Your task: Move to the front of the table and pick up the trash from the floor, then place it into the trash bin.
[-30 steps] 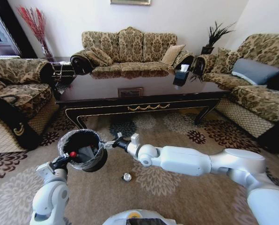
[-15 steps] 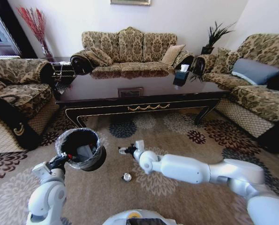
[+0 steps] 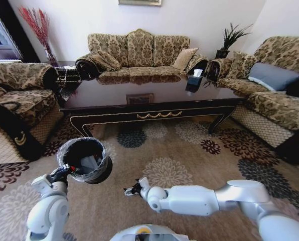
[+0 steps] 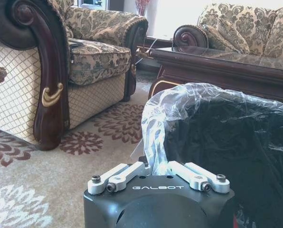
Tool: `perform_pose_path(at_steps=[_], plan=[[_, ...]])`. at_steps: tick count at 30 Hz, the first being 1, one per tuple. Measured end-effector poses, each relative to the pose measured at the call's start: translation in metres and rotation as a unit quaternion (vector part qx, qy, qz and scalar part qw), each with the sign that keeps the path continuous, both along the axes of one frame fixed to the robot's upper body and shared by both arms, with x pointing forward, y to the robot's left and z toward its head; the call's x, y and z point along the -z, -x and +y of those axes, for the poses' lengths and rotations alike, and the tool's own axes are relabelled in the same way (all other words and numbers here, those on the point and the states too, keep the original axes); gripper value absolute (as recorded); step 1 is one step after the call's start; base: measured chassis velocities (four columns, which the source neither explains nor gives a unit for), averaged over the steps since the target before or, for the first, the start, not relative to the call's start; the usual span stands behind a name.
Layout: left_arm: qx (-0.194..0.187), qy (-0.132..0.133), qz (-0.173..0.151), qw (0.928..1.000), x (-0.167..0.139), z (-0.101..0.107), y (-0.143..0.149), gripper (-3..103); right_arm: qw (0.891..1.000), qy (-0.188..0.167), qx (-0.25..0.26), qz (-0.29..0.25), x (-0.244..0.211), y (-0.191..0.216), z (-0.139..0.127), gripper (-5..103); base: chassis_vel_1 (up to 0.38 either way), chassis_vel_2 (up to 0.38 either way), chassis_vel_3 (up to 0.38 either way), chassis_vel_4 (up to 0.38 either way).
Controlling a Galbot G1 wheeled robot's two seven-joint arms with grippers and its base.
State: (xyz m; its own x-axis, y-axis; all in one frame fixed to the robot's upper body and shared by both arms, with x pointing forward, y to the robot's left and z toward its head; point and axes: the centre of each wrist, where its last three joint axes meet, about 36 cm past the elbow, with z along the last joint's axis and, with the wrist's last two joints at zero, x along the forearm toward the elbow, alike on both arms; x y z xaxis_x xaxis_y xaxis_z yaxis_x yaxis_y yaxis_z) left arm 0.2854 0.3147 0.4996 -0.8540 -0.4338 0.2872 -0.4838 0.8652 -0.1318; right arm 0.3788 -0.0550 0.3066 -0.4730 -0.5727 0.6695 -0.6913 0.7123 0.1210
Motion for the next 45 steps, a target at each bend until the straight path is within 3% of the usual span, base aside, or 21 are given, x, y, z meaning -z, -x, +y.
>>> perform_pose_path(at_steps=[4, 8, 13, 17, 18, 19, 20, 22, 29, 33, 45], plan=[[-0.002, 0.003, 0.001, 1.0000, 0.003, 0.000, -0.001, 3, 1.000, -0.005, -0.017, -0.009, 0.006, -0.010, 0.001, 100, 0.000, 0.000, 0.000, 0.000], [-0.002, 0.005, 0.002, 1.0000, 0.006, 0.000, -0.003, 3, 0.996, -0.025, -0.070, -0.045, 0.014, -0.032, -0.002, 100, 0.000, 0.000, 0.000, 0.000], [-0.001, 0.006, 0.002, 1.0000, 0.006, 0.000, -0.003, 3, 0.990, -0.024, -0.114, -0.076, 0.021, -0.044, -0.008, 100, 0.000, 0.000, 0.000, 0.000], [-0.002, 0.005, 0.004, 1.0000, 0.008, 0.001, -0.004, 3, 0.965, -0.030, -0.233, -0.115, 0.044, -0.062, -0.031, 100, 0.000, 0.000, 0.000, 0.000], [-0.003, 0.004, 0.004, 1.0000, 0.008, 0.001, -0.004, 3, 0.954, -0.029, -0.273, -0.124, 0.050, -0.070, -0.038, 100, 0.000, 0.000, 0.000, 0.000], [-0.003, 0.004, 0.004, 1.0000, 0.008, 0.001, -0.004, 3, 0.954, -0.029, -0.273, -0.124, 0.050, -0.070, -0.038, 100, 0.000, 0.000, 0.000, 0.000], [-0.003, 0.004, 0.003, 1.0000, 0.008, 0.001, -0.004, 3, 0.942, -0.025, -0.308, -0.131, 0.054, -0.077, -0.042, 100, 0.000, 0.000, 0.000, 0.000], [-0.003, 0.004, 0.003, 1.0000, 0.008, 0.001, -0.004, 3, 0.929, -0.013, -0.342, -0.140, 0.061, -0.085, -0.045, 100, 0.000, 0.000, 0.000, 0.000], [-0.005, 0.002, 0.002, 1.0000, 0.007, 0.002, -0.003, 3, 0.916, 0.020, -0.365, -0.163, 0.082, -0.101, -0.050, 100, 0.000, 0.000, 0.000, 0.000], [-0.007, 0.002, 0.001, 1.0000, 0.007, 0.003, -0.002, 3, 0.907, 0.046, -0.379, -0.176, 0.097, -0.112, -0.065, 100, 0.000, 0.000, 0.000, 0.000], [-0.006, 0.005, 0.001, 1.0000, 0.009, 0.002, -0.002, 3, 0.919, 0.049, -0.362, -0.149, 0.102, -0.119, -0.094, 100, 0.000, 0.000, 0.000, 0.000]])
